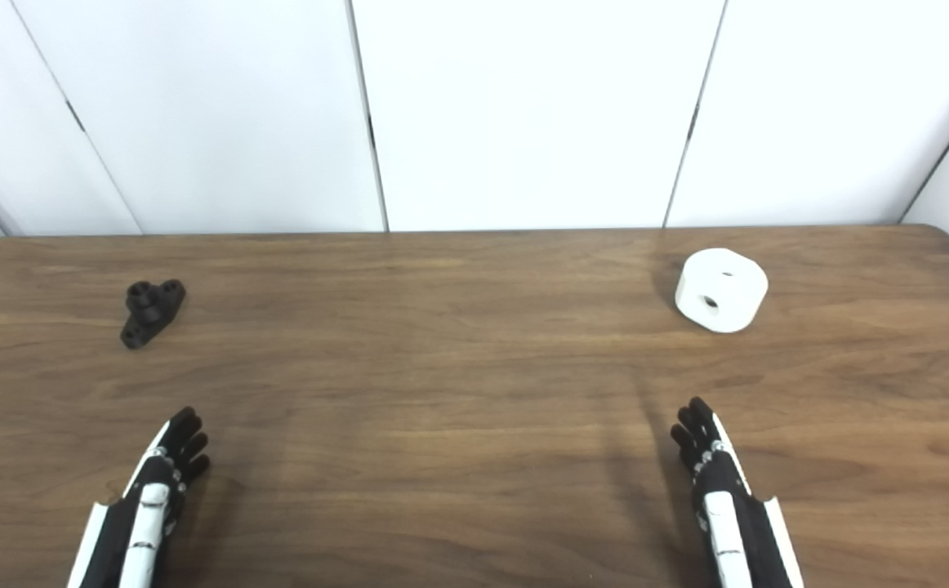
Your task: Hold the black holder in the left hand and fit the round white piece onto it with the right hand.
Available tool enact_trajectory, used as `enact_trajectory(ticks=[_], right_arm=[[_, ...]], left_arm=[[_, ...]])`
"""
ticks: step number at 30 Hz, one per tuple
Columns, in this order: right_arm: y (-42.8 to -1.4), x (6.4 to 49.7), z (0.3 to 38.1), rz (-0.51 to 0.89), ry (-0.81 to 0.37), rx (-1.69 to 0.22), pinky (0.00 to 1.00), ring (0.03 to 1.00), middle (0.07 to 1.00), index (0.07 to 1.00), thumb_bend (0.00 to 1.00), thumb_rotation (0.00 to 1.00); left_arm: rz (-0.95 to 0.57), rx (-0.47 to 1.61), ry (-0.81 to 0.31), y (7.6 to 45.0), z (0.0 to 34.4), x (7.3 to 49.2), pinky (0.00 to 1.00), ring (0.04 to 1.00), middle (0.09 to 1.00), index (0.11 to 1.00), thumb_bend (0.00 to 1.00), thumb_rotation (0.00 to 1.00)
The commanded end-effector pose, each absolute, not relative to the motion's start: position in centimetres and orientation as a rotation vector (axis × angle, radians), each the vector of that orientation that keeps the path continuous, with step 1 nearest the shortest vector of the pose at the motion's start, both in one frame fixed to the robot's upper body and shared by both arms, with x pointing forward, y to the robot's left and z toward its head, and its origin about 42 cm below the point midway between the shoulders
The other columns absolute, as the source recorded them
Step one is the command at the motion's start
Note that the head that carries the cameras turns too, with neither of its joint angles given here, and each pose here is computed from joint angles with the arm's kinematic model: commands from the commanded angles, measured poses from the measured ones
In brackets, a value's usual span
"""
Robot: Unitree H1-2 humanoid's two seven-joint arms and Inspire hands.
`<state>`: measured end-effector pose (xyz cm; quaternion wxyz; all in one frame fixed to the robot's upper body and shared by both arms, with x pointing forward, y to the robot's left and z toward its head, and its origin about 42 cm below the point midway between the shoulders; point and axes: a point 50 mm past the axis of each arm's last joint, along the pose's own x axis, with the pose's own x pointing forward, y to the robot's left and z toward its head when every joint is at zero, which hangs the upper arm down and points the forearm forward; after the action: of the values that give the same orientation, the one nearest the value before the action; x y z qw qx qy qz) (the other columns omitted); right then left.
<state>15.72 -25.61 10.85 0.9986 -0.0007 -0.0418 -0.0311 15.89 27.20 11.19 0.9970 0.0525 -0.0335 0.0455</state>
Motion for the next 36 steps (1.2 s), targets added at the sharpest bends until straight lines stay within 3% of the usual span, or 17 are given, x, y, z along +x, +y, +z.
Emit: enact_trajectory(ticks=[1, 12, 19, 36], right_arm=[[-24.6, 16.4, 10.9, -0.072, -0.093, 0.049, 0.99, 0.948, 0.954, 0.954, 0.46, 0.95], [-25.9, 16.3, 10.5, -0.060, -0.080, 0.048, 1.00, 0.970, 0.968, 0.972, 0.47, 1.00], [-26.4, 16.2, 10.2, -0.057, -0.075, 0.047, 1.00, 0.993, 0.996, 0.998, 0.48, 1.00], [-27.0, 16.1, 9.5, -0.060, -0.090, 0.042, 1.00, 1.000, 0.997, 1.000, 0.45, 1.00]], left_arm=[[0.087, 0.085, -0.088, 26.1, 11.6, 16.5, 0.93, 0.952, 0.958, 0.939, 0.48, 0.91], [0.088, 0.060, -0.102, 24.6, 11.0, 16.4, 0.90, 0.947, 0.955, 0.932, 0.51, 0.80], [0.083, 0.083, -0.108, 23.9, 10.7, 16.4, 0.88, 0.926, 0.944, 0.919, 0.52, 0.82], [0.067, 0.102, -0.077, 23.5, 10.4, 16.2, 0.90, 0.906, 0.925, 0.915, 0.53, 0.74]])
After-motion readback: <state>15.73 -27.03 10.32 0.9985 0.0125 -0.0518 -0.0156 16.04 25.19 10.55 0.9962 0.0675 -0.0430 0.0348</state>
